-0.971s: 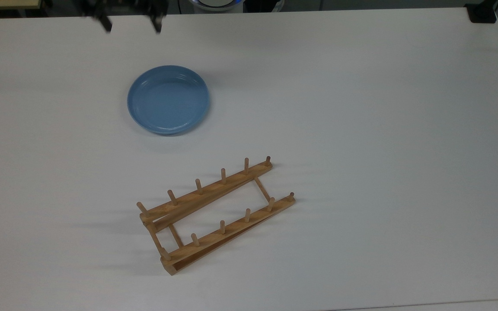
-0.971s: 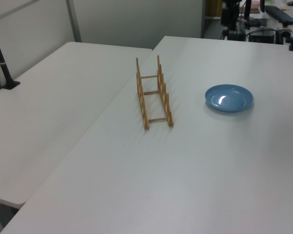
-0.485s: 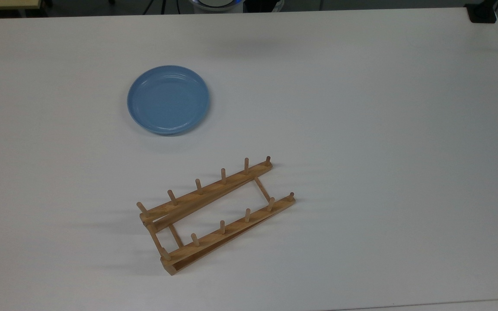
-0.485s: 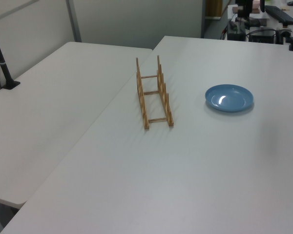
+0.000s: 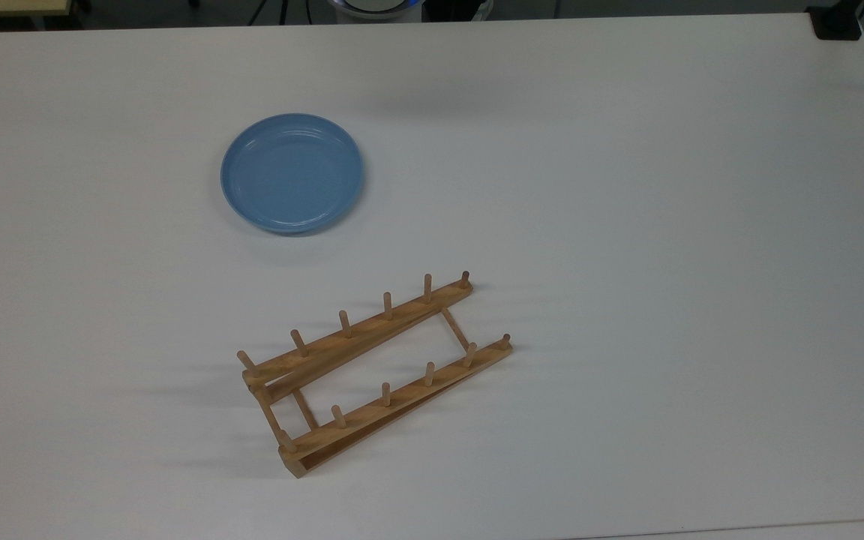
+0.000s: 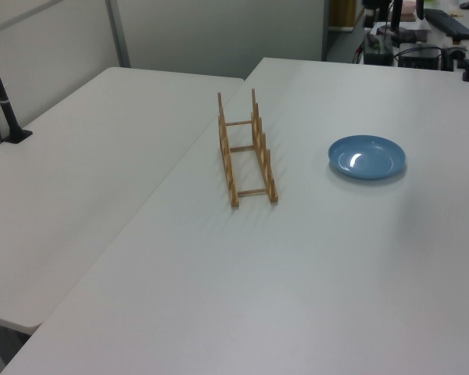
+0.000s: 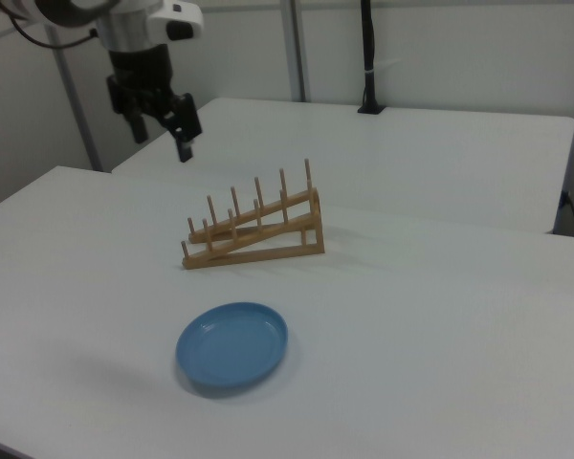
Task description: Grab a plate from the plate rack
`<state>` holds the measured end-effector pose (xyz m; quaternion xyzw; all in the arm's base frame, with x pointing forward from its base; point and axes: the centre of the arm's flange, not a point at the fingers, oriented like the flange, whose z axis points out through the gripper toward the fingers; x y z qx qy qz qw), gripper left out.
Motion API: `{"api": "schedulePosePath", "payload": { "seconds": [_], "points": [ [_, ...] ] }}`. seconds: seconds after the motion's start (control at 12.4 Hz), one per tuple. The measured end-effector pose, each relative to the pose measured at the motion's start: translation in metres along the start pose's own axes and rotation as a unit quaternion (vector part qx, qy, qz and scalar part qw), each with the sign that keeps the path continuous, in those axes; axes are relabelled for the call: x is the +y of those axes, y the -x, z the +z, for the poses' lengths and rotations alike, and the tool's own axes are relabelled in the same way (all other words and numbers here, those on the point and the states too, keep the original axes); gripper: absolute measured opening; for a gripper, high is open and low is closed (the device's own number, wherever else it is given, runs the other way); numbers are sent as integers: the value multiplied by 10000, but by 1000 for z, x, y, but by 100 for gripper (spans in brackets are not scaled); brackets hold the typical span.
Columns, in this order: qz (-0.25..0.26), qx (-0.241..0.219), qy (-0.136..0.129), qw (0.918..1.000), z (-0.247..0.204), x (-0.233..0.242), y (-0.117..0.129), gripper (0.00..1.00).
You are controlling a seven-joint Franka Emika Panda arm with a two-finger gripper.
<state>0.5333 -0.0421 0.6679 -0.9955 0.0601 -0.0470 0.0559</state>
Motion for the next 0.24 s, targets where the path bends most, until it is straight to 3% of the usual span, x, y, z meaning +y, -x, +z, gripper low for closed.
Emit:
{"api": "schedulePosePath", "payload": {
  "seconds": [0.24],
  "points": [
    [-124, 210, 221, 9995, 23, -6, -19, 100]
  ]
}}
